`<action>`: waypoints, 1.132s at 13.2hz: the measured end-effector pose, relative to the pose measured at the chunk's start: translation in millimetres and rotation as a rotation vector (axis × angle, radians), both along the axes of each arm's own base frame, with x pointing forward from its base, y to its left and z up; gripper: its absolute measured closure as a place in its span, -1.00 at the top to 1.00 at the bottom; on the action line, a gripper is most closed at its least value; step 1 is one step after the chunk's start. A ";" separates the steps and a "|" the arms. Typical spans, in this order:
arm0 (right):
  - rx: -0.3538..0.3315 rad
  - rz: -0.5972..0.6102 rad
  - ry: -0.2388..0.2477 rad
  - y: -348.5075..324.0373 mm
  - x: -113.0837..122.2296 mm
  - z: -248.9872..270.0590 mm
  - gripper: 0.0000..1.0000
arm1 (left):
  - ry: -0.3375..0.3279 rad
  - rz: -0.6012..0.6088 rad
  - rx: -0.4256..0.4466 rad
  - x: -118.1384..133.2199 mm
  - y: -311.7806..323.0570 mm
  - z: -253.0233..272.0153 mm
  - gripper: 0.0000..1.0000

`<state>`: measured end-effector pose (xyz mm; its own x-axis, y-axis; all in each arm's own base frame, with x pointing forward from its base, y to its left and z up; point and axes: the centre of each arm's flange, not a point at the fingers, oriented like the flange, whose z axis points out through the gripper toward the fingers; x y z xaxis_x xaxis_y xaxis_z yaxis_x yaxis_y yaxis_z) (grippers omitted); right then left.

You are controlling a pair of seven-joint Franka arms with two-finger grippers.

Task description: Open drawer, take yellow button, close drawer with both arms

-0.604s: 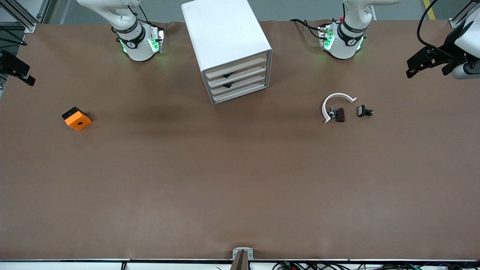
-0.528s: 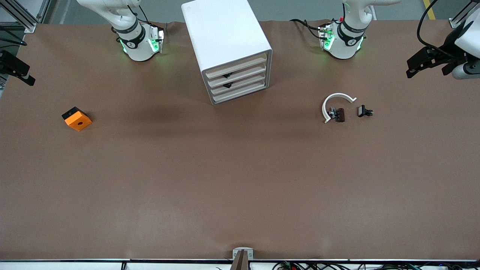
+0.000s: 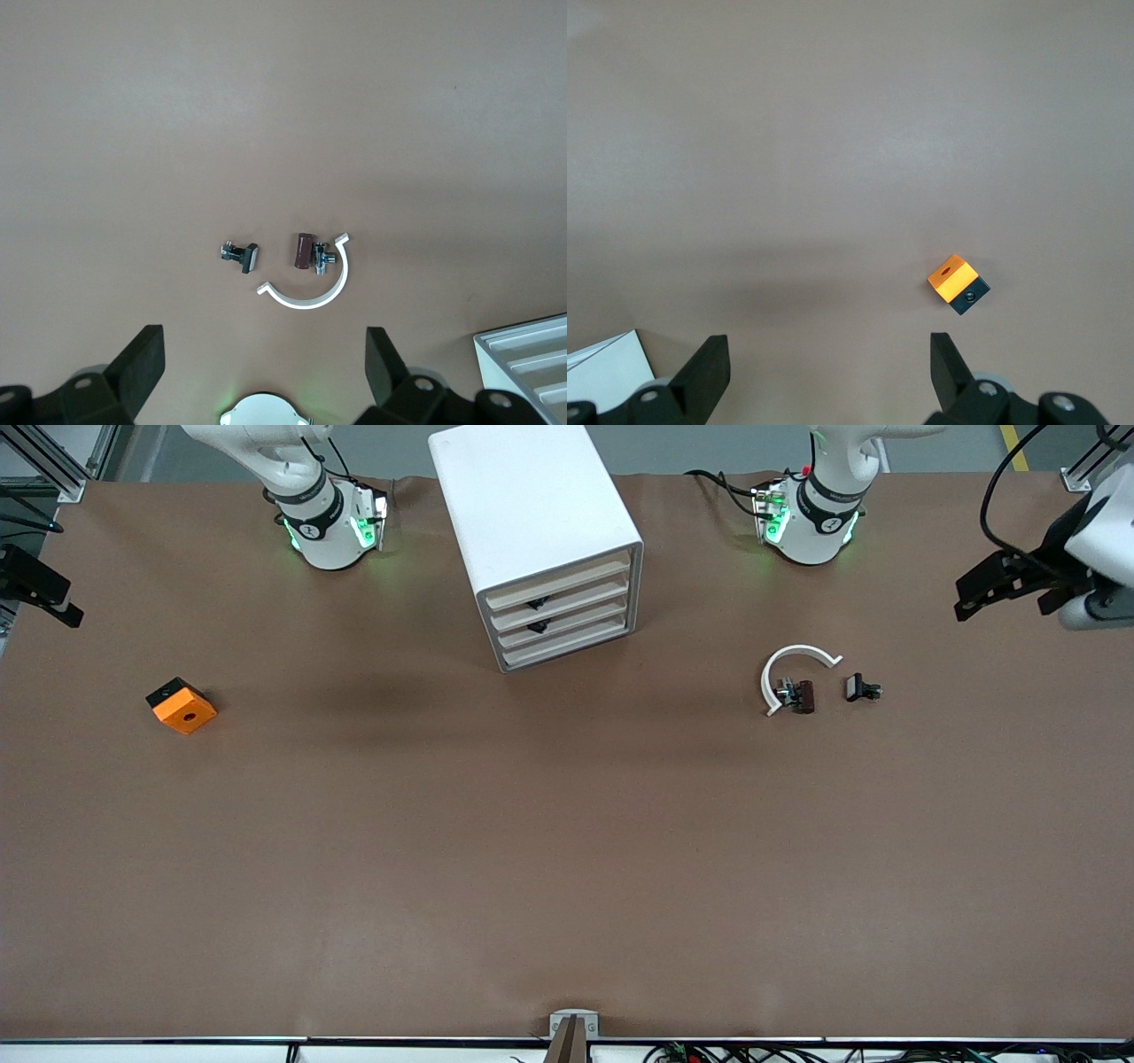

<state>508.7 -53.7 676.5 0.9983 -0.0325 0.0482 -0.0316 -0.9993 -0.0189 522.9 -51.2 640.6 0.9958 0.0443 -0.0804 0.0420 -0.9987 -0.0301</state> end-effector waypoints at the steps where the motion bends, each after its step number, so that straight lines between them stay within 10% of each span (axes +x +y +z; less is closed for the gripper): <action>1: 0.000 0.000 0.000 0.0 0.0 0.0 1.00 | 0.019 -0.008 -0.015 8.8 -5.9 -12.4 1.00; 8: 0.000 0.000 0.003 -0.1 -0.3 -0.3 1.00 | 0.222 0.129 -0.176 66.1 -61.3 -136.8 1.00; 15: 0.000 -0.001 0.003 -0.3 -0.4 -0.3 1.00 | 0.393 0.587 0.071 45.3 -241.9 -245.2 1.00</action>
